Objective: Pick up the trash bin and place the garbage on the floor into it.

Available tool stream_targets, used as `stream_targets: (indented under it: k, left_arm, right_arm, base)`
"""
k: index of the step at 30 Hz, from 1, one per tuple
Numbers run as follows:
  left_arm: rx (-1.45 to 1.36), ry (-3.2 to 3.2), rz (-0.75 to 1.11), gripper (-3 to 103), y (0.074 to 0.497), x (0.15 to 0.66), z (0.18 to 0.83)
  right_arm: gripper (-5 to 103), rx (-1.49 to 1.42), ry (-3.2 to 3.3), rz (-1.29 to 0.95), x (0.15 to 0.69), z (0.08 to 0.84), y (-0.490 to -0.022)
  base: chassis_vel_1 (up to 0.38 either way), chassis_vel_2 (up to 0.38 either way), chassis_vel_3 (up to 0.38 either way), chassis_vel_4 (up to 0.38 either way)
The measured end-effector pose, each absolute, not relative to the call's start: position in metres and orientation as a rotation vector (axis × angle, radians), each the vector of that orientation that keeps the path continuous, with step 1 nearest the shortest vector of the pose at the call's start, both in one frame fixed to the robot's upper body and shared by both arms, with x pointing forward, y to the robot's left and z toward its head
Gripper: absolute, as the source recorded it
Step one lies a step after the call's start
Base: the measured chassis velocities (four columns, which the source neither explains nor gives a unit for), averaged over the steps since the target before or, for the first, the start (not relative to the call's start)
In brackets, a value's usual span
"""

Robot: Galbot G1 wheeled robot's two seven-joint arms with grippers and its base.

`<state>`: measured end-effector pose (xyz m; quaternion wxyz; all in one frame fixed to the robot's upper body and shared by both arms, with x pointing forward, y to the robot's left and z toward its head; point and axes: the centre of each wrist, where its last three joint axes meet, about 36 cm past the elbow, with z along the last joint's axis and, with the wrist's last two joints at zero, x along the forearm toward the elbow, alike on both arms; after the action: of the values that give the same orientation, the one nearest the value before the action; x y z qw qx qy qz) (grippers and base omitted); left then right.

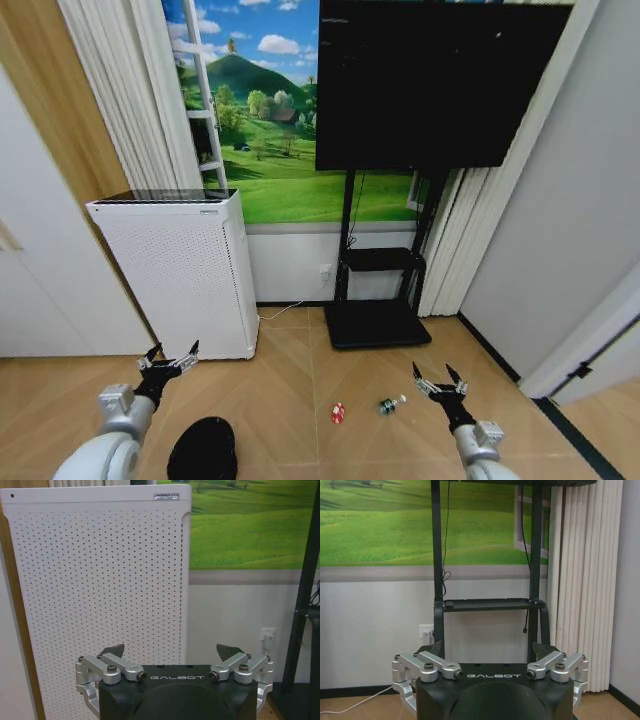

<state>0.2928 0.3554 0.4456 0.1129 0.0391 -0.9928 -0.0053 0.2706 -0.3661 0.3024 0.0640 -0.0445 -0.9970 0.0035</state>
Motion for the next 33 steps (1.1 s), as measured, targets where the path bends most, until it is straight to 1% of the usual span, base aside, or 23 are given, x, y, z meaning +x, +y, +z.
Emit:
stream_targets:
  k: [17,33]
  left_arm:
    - [0.152,-2.91,-0.005,100,0.365,0.288,0.437]
    - [0.19,-2.912,0.045,100,0.369,0.291,0.423]
  right_arm:
    - [100,-0.107,-2.991,-0.021,0.267,0.304,-0.348]
    - [100,-0.108,-2.995,-0.044,0.269,0.298,-0.349]
  base:
    - [0.024,-0.019,-0.03,0.021]
    - [0.0,0.0,0.0,0.0]
